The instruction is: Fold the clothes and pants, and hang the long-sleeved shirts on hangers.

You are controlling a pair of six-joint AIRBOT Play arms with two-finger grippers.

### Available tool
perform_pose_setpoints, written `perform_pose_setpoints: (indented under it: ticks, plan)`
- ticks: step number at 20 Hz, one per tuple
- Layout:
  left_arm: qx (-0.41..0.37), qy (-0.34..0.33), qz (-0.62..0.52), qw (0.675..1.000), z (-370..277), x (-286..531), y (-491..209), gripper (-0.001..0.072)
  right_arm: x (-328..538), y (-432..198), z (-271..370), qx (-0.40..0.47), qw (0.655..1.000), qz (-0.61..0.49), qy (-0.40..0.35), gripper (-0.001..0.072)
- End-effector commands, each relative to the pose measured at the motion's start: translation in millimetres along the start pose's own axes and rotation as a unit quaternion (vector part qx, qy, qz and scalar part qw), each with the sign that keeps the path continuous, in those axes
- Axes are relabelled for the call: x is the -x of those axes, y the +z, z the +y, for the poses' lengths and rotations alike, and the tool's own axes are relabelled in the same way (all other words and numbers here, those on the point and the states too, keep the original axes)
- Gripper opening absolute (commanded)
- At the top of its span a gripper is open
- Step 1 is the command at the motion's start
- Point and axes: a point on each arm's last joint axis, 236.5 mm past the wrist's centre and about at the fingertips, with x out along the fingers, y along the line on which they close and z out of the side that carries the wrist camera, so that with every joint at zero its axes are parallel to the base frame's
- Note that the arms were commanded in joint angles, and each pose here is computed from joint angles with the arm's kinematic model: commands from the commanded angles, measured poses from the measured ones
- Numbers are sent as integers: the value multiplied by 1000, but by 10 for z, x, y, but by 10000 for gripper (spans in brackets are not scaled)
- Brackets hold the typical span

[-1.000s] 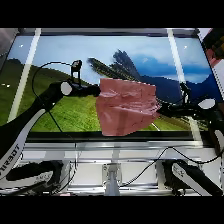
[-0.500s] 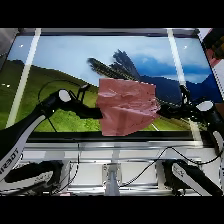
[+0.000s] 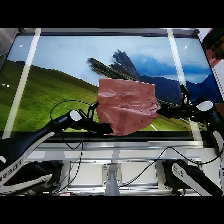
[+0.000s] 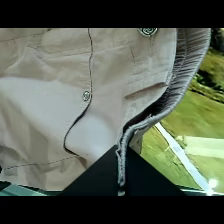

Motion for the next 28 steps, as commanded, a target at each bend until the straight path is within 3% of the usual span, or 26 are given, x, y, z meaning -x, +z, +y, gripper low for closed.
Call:
perform_pose_setpoints:
  ticks: [1,2,4,5,7,12,14,19,24,26,28]
  plan:
    - [22,36,-110,993,81,-80,374,465,4,21,59,-7,1000,-5,12,21]
    - [31,40,-135,989,102,-52,485,348,9,24,67,-7,1000,-6,13,21]
    - [36,45,-167,984,146,15,637,47,12,26,70,-1,1000,-7,13,21]
    - [38,44,-177,983,149,69,694,23,13,23,72,1,1000,-6,14,20]
    - [37,39,-201,978,139,250,825,22,42,36,112,9,1000,-5,18,20]
    - [-50,-2,-349,936,-309,1466,1323,21,649,396,839,164,975,-123,85,20]
    - [-74,-40,-427,900,-692,2192,1409,22,1086,521,1239,195,956,-187,114,20]
    - [-183,-120,-594,774,-1761,3969,943,20,2286,257,2360,270,888,-297,225,20]
    - [-231,-214,-650,692,-2353,4893,93,19,2951,-314,2833,218,881,-310,283,20]
    - [-227,-246,-637,694,-2432,4934,-84,17,3031,-507,2882,175,889,-298,301,20]
    - [-220,-248,-589,737,-2426,4628,-37,17,2968,-574,2783,150,904,-287,280,20]
